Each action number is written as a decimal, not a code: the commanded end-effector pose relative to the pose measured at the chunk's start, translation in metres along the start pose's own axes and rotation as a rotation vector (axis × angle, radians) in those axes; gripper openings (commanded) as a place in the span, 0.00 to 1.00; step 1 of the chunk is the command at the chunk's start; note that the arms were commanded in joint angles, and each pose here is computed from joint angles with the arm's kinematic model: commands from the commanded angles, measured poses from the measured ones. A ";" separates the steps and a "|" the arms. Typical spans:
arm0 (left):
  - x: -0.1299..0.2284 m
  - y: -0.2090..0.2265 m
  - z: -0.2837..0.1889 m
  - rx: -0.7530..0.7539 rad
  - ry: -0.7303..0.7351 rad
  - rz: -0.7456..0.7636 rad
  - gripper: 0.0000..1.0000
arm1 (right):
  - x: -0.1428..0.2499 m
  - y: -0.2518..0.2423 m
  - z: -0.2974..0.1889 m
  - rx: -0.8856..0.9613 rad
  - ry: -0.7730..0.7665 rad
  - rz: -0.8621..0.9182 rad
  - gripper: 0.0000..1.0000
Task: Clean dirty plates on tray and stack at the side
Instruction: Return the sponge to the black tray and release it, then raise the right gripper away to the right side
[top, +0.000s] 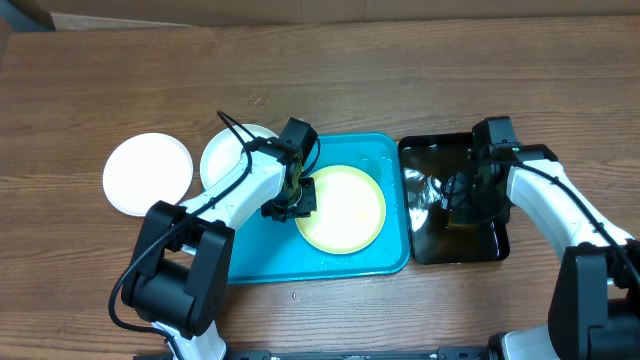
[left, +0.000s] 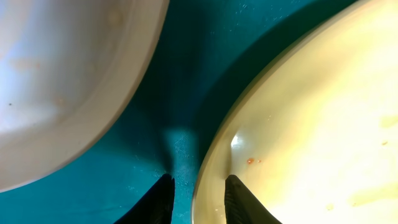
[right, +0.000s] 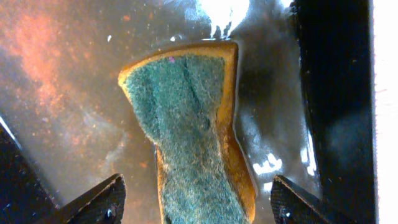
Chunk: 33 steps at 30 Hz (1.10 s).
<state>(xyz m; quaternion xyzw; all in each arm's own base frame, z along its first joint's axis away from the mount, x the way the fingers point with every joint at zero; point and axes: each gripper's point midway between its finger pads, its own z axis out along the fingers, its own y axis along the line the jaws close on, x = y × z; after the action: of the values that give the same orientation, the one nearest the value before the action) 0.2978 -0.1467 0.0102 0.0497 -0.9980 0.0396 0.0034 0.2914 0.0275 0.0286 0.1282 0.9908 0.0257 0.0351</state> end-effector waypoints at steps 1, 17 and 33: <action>-0.003 -0.007 -0.009 0.018 -0.027 0.012 0.29 | 0.009 -0.003 0.011 -0.002 0.007 0.004 0.74; -0.002 -0.006 -0.009 0.016 -0.024 0.012 0.28 | -0.072 0.005 -0.073 0.011 -0.205 0.025 0.66; 0.000 -0.007 -0.011 0.036 -0.001 0.020 0.04 | -0.112 -0.131 -0.055 0.079 -0.257 0.395 1.00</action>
<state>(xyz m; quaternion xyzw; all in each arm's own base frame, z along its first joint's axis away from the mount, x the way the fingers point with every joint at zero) 0.2955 -0.1480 0.0110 0.0481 -0.9978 0.0440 0.0087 0.3690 -0.1165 0.0904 0.3013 0.9387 -0.0247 0.1655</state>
